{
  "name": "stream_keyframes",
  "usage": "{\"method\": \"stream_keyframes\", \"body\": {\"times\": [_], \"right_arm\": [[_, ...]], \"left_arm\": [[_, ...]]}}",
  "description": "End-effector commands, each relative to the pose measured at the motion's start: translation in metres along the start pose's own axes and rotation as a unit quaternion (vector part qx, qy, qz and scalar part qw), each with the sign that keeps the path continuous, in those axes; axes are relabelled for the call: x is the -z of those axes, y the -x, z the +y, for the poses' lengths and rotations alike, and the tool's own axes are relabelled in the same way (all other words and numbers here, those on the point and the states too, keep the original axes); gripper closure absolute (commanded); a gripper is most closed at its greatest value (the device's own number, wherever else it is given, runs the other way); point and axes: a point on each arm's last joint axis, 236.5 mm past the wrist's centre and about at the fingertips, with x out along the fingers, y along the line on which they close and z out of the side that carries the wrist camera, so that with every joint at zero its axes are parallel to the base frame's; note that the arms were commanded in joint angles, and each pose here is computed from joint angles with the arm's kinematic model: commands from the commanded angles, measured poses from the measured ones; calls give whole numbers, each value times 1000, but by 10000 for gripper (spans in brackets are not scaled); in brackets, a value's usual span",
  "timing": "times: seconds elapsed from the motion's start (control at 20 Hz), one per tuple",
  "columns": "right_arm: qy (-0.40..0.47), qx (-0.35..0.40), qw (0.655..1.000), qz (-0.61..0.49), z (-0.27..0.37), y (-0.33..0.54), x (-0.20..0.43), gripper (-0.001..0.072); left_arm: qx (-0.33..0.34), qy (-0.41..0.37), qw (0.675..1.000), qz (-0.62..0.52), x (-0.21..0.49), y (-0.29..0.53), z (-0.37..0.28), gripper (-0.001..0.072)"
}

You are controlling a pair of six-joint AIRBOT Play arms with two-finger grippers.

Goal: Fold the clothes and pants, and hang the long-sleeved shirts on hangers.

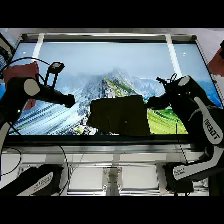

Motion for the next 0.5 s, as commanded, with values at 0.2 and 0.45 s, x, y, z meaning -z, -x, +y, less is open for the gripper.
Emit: {"method": "stream_keyframes", "body": {"times": [0.2, 0.45], "right_arm": [[-18, -32, 999, 17, 13, -70, -8, 87], [7, -81, 996, 25, 66, -93, -8, 369]], "left_arm": [[27, 16, 999, -3, -2, 1, -12, 121], [27, 16, 999, -3, -2, 0, -11, 122]]}}
